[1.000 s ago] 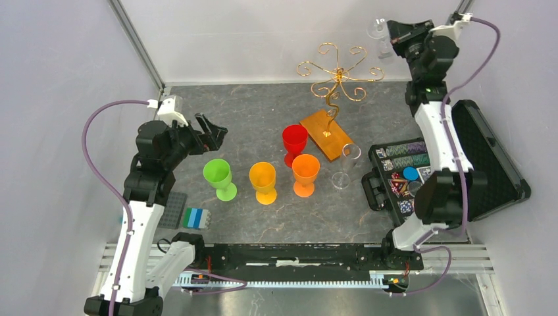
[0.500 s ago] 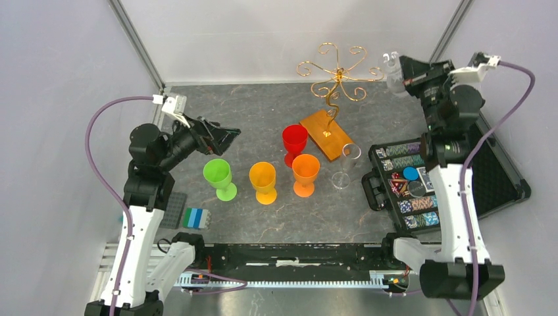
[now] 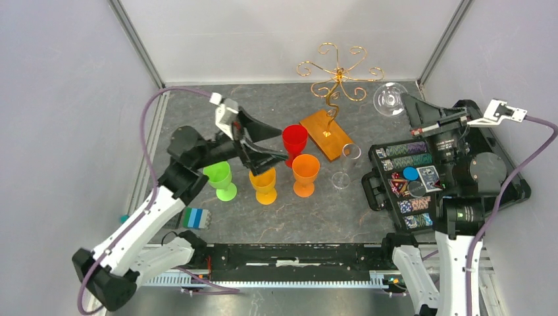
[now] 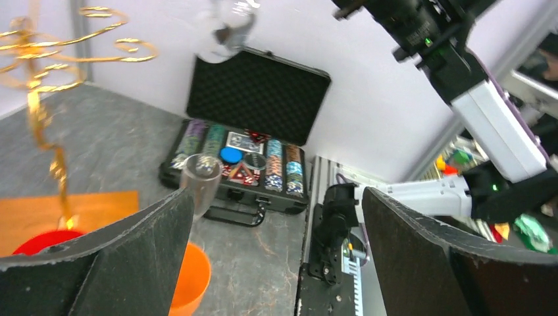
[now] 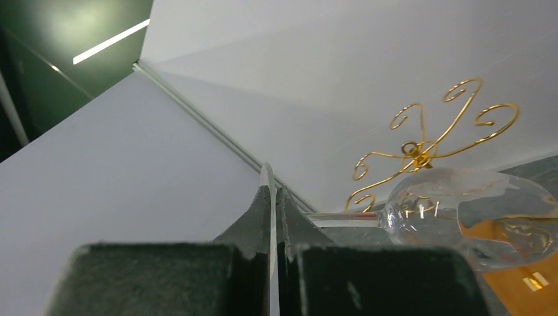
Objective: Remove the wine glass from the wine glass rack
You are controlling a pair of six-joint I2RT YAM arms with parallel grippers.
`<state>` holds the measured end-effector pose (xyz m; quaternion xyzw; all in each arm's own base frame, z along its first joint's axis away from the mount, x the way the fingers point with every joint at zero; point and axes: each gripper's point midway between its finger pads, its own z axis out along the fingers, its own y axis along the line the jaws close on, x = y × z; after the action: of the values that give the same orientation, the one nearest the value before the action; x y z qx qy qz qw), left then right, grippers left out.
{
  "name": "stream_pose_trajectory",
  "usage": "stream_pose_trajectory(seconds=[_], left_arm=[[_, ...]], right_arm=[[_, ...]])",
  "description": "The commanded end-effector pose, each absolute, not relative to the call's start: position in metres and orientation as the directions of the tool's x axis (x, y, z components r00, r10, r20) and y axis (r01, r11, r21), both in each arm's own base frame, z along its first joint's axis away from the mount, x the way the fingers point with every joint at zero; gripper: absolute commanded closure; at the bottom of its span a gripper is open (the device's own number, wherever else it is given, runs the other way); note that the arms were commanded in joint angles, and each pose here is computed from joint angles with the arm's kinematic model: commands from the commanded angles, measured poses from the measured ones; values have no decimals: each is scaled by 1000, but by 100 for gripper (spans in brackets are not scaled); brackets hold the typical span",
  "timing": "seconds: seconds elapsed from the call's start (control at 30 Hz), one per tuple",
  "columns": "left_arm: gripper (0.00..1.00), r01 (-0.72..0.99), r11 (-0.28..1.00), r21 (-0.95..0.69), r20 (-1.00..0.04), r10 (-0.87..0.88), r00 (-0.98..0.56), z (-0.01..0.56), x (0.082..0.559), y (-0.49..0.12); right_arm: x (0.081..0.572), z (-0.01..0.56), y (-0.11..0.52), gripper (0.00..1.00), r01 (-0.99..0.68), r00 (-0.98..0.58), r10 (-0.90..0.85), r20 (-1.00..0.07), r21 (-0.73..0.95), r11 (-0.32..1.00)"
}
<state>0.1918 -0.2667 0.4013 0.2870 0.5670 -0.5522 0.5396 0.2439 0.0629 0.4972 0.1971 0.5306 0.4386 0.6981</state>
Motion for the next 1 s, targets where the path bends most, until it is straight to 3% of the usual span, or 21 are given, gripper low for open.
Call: stream_pose_trajectory(seconds=[0.0, 0.13, 0.2, 0.27, 0.57, 0.83, 0.97], left_arm=[[0, 988, 151, -13, -943, -331, 38, 448, 176, -301], [9, 982, 121, 148, -917, -354, 182, 462, 175, -336], [25, 967, 144, 212, -896, -366, 251, 469, 181, -352], [32, 950, 167, 264, -869, -385, 309, 475, 188, -368], [28, 853, 248, 459, -763, -383, 521, 491, 212, -416], [45, 846, 168, 507, -736, -426, 526, 500, 203, -432], [45, 845, 109, 523, -753, -406, 518, 490, 200, -441]], right_arm=[[218, 516, 83, 100, -511, -33, 848, -529, 738, 441], [201, 525, 95, 100, -563, -94, 852, -515, 733, 381], [195, 527, 100, 100, -586, -125, 855, -503, 733, 345], [190, 528, 105, 100, -605, -157, 857, -491, 734, 309], [173, 535, 121, 100, -660, -277, 839, -468, 728, 188], [174, 530, 123, 100, -663, -304, 835, -458, 732, 160], [175, 528, 123, 100, -658, -300, 837, -458, 735, 166]])
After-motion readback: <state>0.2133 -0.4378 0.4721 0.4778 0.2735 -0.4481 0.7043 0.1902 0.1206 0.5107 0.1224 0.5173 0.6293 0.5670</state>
